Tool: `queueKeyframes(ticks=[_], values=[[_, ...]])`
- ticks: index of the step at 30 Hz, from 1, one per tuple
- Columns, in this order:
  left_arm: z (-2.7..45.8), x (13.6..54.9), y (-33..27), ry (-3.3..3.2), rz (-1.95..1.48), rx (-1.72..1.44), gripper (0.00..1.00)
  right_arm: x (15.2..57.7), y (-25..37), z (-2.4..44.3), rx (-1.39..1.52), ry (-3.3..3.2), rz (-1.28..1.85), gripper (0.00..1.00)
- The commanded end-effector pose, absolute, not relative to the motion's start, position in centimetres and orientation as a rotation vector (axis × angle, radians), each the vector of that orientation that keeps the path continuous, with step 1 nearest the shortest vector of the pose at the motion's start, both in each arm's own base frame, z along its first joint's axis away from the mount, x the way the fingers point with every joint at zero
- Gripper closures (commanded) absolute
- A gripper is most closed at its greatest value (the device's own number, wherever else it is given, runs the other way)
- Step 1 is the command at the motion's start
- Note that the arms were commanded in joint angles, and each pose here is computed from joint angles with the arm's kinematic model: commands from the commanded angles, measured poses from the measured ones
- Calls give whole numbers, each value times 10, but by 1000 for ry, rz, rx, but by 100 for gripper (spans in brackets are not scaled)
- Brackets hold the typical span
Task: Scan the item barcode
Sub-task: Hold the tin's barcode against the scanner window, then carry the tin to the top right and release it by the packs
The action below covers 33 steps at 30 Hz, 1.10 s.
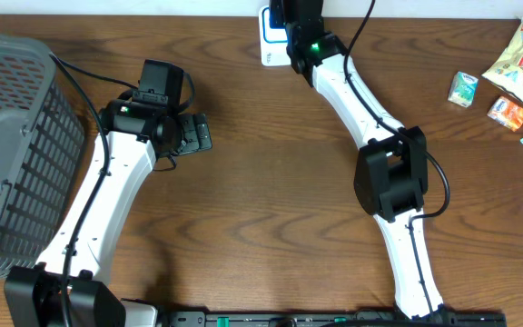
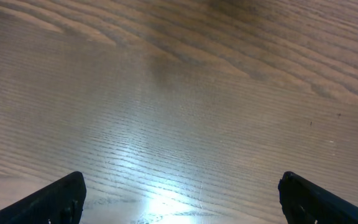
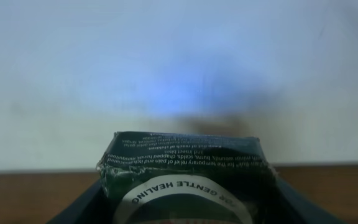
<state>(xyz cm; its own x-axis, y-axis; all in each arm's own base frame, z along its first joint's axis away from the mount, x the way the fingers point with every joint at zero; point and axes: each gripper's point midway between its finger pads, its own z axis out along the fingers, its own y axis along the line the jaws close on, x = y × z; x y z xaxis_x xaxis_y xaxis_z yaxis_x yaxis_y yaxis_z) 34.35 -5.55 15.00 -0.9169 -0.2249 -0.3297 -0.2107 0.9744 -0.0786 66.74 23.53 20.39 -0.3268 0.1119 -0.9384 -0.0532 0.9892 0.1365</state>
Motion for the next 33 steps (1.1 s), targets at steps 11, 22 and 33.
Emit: queueKeyframes(ticks=[11,22,33], values=[[151,344,-52,2778,-38,-317,2,693,244,176,1,1768,145,46],[151,344,-52,2778,-38,-317,3,690,246,186,-61,1757,97,48],[151,344,-52,2778,-38,-317,2,677,168,258,37,1817,-18,50]])
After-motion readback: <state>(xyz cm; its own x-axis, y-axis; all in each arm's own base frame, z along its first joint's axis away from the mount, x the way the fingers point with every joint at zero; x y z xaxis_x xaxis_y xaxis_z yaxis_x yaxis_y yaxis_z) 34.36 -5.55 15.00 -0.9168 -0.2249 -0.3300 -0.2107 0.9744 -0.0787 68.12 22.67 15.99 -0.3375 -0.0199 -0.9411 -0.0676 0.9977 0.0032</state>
